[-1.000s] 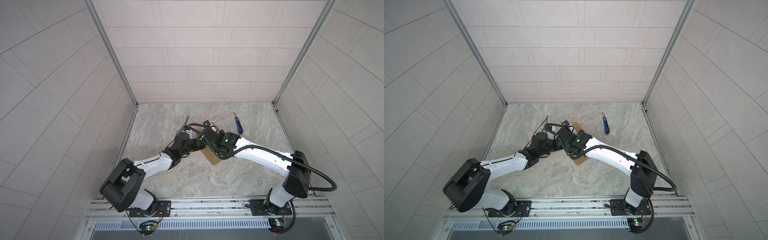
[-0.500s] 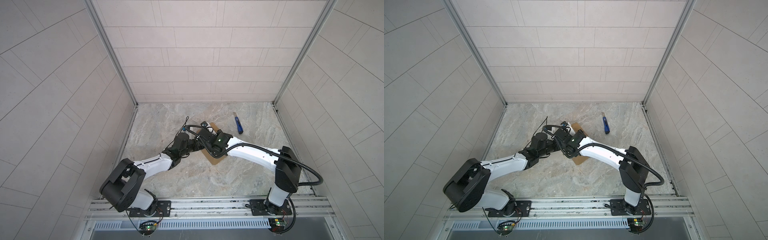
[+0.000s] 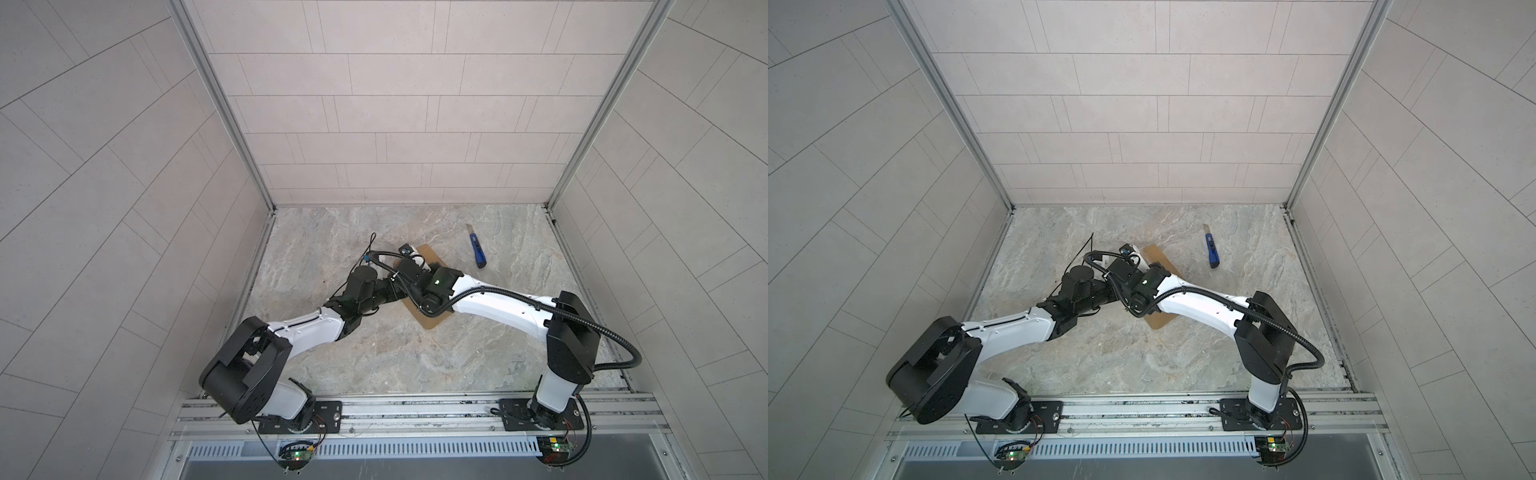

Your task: Unpack the express box

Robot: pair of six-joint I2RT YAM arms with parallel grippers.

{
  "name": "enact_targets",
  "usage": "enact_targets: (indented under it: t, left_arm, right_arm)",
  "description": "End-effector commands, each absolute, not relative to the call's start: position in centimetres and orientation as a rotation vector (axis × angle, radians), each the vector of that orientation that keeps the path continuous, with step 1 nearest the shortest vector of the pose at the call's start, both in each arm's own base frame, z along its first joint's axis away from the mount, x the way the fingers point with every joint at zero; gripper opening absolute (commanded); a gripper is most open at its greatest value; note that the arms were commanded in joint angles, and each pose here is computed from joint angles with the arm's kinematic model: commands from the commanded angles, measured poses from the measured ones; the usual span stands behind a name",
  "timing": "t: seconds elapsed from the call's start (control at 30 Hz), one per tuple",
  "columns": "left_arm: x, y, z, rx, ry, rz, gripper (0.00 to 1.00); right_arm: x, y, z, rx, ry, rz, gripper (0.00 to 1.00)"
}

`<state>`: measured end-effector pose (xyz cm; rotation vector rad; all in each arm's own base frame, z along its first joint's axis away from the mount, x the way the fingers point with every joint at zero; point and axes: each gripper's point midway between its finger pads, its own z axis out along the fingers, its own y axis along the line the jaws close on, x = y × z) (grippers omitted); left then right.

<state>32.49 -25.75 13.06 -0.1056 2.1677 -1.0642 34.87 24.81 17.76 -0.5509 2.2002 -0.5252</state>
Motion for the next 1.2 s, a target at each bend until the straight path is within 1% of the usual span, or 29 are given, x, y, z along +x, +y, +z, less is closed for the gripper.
enact_targets:
  t: [0.0,0.17,0.6,0.8,1.0,1.17]
  left_arm:
    - [30.1,-22.6,5.8,-0.173,2.414,-0.864,0.9]
    - [30.1,-22.6,5.6,-0.176,2.417,-0.866,0.89]
    - [30.0,-22.4,5.2,-0.184,2.427,-0.86,0.89]
    - [30.3,-22.6,5.6,-0.184,2.419,-0.873,0.89]
    - [30.7,-22.9,6.4,-0.18,2.4,-0.892,0.89]
    - [31.1,-23.3,7.0,-0.174,2.389,-0.905,0.89]
  right_arm:
    - [35.8,20.5,22.4,-0.423,2.098,-0.687,0.22]
    - [36.0,20.0,23.5,-0.417,2.095,-0.693,0.16]
    - [36.4,18.7,24.6,-0.409,2.127,-0.67,0.16]
    - [36.8,16.0,23.7,-0.318,2.212,-0.571,0.22]
    - [37.2,13.6,20.7,-0.203,2.327,-0.382,0.39]
    - [37.2,13.7,18.1,-0.161,2.387,-0.206,0.43]
